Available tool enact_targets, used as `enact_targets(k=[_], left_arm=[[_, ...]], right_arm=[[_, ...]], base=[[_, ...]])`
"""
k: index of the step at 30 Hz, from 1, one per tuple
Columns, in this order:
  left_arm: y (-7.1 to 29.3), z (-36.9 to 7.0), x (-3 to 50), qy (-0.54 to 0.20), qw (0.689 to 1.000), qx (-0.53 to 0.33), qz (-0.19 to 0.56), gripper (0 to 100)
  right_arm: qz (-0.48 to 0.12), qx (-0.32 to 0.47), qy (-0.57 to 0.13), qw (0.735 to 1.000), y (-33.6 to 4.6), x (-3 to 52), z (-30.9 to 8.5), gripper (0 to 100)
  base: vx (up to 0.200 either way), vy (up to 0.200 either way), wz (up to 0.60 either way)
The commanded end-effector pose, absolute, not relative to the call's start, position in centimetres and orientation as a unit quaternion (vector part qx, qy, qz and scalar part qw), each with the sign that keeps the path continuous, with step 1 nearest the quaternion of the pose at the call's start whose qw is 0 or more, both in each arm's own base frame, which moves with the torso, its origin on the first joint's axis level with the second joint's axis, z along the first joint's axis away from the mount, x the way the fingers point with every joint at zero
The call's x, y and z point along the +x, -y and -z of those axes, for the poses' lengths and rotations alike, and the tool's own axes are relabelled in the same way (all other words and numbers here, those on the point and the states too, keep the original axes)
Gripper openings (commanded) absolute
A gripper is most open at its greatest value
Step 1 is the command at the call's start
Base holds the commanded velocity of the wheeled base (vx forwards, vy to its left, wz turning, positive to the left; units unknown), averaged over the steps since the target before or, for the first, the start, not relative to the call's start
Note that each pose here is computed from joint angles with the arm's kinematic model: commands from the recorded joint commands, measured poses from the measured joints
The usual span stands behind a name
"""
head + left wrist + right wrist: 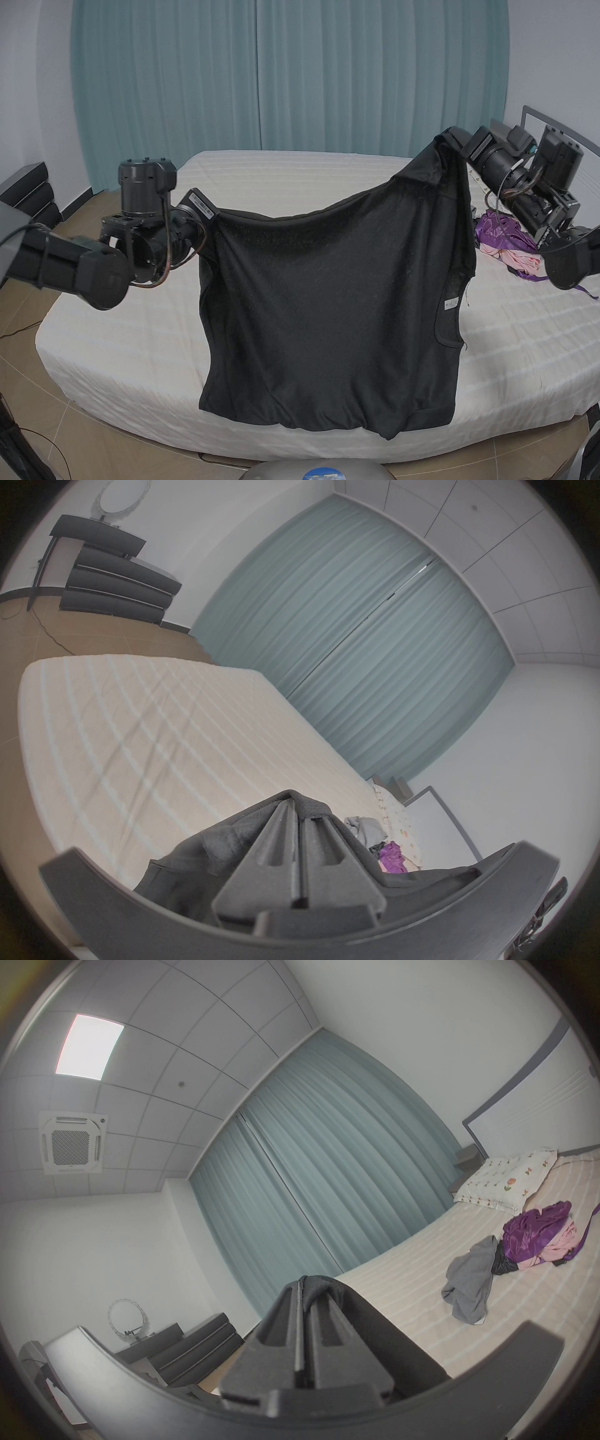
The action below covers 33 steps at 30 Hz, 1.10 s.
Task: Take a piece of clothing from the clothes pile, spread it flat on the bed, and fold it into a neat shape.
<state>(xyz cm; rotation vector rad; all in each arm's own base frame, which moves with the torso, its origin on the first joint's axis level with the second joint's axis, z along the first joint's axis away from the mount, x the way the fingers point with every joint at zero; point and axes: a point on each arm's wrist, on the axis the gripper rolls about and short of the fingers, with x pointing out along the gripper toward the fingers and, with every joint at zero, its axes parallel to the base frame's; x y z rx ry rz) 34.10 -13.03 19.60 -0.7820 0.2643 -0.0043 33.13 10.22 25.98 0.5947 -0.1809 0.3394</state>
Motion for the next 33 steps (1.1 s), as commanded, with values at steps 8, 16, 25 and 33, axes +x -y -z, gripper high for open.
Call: enact_targets(k=[8,16,25,33], left_arm=[[14.1,-10.2,40.9,-0.180,0.915,-0.360,-0.045,0],[14.4,-6.8,43.1,-0.195,0.912,-0.356,-0.056,0],[14.6,-4.8,46.3,-0.180,0.912,-0.365,-0.057,0],[15.2,-1.5,48.3,-0.186,0.905,-0.377,-0.064,100]], right_arm=[[-0.105,0.274,0.003,0.956,-11.0,40.8,-14.9,0],[-0.075,0.254,-0.020,0.964,-11.9,45.1,-9.0,0],[-0.059,0.253,-0.011,0.966,-11.6,48.5,-5.8,0],[-0.050,0.249,-0.048,0.966,-11.8,49.5,-1.3,100]], base=[[0.000,0.000,0.00],[0.000,0.000,0.00],[0.000,0.000,0.00],[0.000,0.000,0.00]])
